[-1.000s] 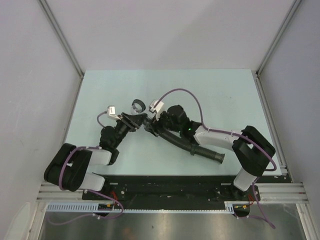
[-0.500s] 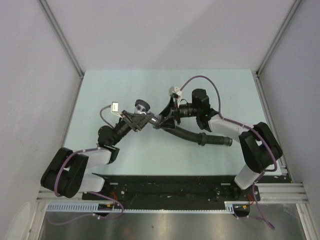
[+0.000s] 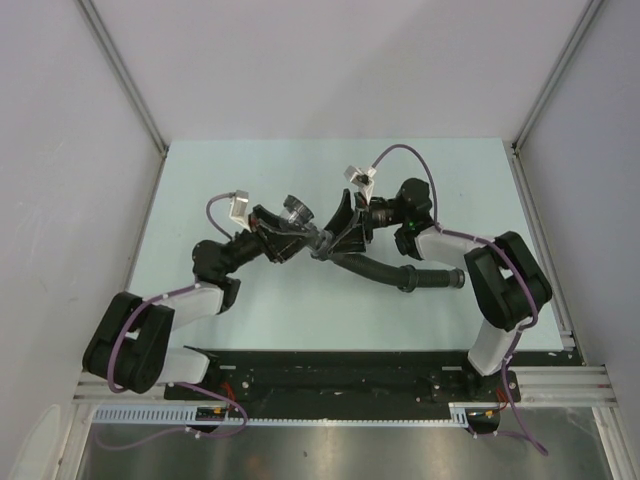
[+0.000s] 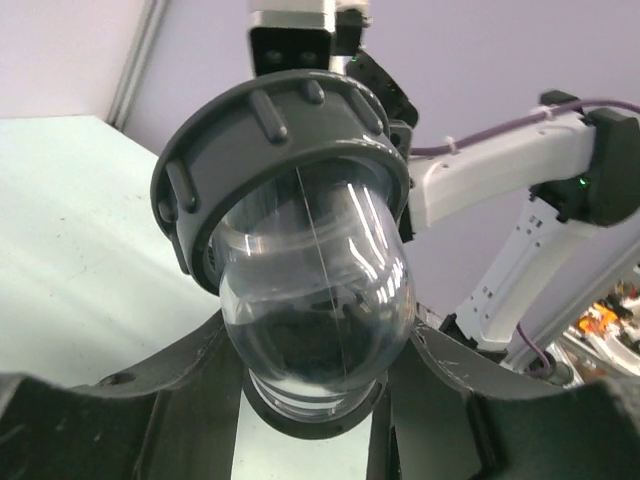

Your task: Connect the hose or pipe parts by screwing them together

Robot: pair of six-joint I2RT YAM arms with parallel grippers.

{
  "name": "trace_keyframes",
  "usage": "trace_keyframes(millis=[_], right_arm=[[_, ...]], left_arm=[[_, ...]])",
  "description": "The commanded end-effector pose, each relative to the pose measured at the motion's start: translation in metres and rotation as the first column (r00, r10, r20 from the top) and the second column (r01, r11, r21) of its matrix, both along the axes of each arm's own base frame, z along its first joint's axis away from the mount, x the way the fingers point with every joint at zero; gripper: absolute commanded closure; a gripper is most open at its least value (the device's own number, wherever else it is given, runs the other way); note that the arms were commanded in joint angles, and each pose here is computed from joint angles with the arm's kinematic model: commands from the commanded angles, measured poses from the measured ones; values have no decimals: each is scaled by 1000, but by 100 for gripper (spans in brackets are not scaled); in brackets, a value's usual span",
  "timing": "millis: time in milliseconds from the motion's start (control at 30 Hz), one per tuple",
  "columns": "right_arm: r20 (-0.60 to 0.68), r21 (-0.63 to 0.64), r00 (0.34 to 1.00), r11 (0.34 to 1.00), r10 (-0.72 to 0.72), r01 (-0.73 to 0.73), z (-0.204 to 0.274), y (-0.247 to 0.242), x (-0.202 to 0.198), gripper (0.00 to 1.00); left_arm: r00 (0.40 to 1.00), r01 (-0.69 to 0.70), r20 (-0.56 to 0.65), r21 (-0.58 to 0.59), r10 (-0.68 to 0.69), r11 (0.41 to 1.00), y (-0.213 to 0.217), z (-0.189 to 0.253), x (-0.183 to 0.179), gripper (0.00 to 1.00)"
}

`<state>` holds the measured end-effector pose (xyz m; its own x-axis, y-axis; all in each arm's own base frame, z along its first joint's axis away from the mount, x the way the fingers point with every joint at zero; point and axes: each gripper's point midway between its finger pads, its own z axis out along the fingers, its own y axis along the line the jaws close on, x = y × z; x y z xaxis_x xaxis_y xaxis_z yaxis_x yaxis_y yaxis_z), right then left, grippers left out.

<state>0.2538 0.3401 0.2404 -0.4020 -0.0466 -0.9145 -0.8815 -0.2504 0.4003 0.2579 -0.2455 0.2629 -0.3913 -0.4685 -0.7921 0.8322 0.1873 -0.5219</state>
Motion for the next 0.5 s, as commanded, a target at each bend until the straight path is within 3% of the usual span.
trace_keyframes(millis=[0, 167, 367, 433, 467], right_arm=[[136, 76, 979, 984, 150, -162, 34, -11, -33, 100], [110, 54, 979, 982, 172, -179, 27, -10, -34, 100], [121, 50, 976, 981, 180, -187, 28, -11, -36, 100], [125, 52, 977, 982, 175, -183, 30, -12, -35, 100], [128, 52, 976, 982, 176, -184, 30, -12, -36, 100]], left_arm=[[915, 87, 395, 10, -84, 996, -2, 43, -33, 100], [858, 56, 509, 47, -72, 997, -2, 46, -35, 100], [844, 97, 521, 85, -127, 992, -7, 44, -35, 100], [860, 125, 487, 86, -151, 988, -8, 45, -30, 93], [869, 127, 471, 81, -150, 989, -8, 45, -27, 80]])
